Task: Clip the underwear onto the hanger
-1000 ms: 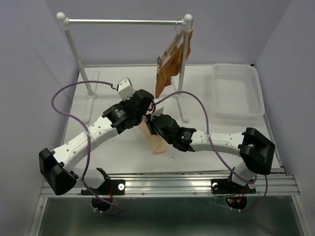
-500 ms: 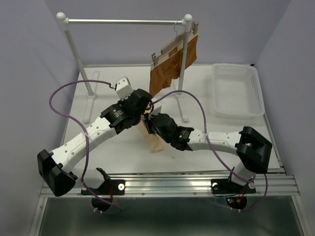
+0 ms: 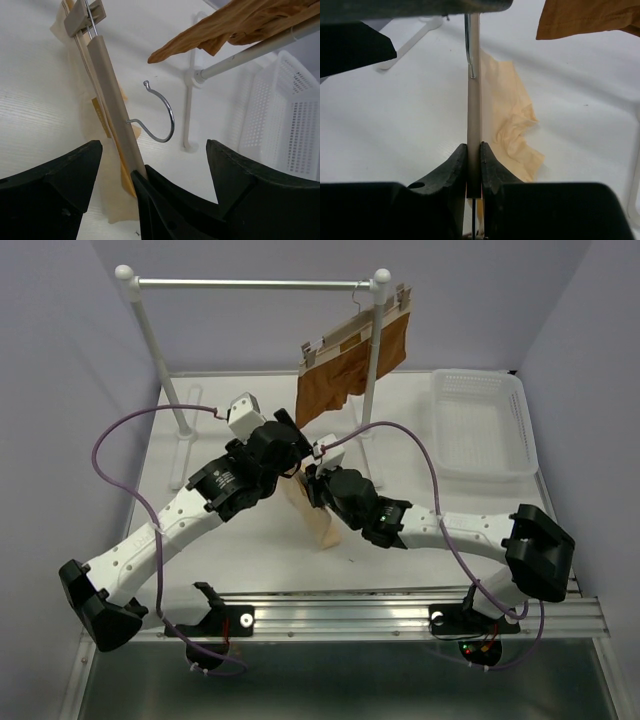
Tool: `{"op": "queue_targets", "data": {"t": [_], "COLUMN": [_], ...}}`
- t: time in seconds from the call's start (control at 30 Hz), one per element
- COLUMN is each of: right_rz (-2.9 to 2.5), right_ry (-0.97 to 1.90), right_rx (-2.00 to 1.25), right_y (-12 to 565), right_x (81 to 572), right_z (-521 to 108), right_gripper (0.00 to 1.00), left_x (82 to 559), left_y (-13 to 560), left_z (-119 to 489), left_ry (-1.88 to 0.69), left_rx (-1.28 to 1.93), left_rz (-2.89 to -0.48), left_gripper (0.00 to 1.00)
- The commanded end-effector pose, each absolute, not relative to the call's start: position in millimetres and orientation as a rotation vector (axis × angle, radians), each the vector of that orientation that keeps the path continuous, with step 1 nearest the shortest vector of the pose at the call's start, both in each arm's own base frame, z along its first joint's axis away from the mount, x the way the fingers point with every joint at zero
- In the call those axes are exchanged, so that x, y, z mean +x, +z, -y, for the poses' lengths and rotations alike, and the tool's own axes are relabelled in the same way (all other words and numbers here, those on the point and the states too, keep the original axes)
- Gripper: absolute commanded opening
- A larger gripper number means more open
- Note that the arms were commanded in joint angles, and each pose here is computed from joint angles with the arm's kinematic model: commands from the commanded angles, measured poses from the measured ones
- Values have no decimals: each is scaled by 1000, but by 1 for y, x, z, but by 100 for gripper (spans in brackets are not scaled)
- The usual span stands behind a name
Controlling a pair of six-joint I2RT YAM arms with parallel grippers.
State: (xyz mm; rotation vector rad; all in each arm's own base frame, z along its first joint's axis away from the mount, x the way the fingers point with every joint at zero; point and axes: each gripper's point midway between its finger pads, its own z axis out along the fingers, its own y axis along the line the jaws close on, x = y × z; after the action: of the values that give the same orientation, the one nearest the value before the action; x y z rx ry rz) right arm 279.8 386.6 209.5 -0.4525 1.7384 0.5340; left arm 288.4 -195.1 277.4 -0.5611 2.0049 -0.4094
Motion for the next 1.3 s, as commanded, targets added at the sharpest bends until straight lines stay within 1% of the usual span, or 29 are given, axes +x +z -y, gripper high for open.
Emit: {"op": "queue_targets", "data": {"t": [0.0,0.13,0.2,0.3,0.33,0.4,0.43,0.63,0.9,1.0,1.03,1.07,1.1,1.13,1.17,1.2,1.27], "right_rz": [-1667,-1637,-1604,-1563,-1539,-1516,-1497,-1449,-1359,-1357,-1326,-1318,-1324,-1298,-1291,-1300,-1276], "right_ry": [578,557,552,541,540,525,527,551,537,477,479,462,445,442,418,399,393], "right_rx": [-425,-424,-428,-434,-414,-424,-410,-357,-311,-288,-247,-243,-249,-199,-198,-206,-166], "right_y": [234,246,261,280,295,305,317,352,412,416,439,444,438,460,465,456,477], "right_x": [279,282,283,286,289,292,294,299,317,331,334,337,344,347,350,357,369], "right_z": [-388,-385,-386,-386,-387,-389,-390,-396,-416,-425,-424,-425,-434,-431,-432,-442,-436], "right_gripper": [1,1,1,1,1,1,1,1,1,1,1,1,1,1,1,1,1], "left_x": [290,288,284,275,273,261,254,230,224,225,226,227,229,231,231,232,233], "left_y": [310,321,330,345,350,359,370,375,359,356,356,355,355,352,351,350,347], "left_z": [199,192,182,159,149,128,112,66,49,51,52,54,57,58,59,60,60], "left_ry": [-517,-530,-528,-510,-490,-483,-497,-463,-386,-386,-385,-385,-388,-377,-375,-375,-366], "left_rx": [-586,-608,-637,-696,-724,-769,-818,-921,-961,-962,-947,-938,-934,-922,-923,-920,-912], "left_rz": [-1908,-1875,-1842,-1789,-1759,-1720,-1665,-1568,-1568,-1566,-1576,-1580,-1582,-1594,-1596,-1600,-1610], "left_gripper": [99,99,99,99,99,99,99,99,99,99,99,99,99,99,99,99,99]}}
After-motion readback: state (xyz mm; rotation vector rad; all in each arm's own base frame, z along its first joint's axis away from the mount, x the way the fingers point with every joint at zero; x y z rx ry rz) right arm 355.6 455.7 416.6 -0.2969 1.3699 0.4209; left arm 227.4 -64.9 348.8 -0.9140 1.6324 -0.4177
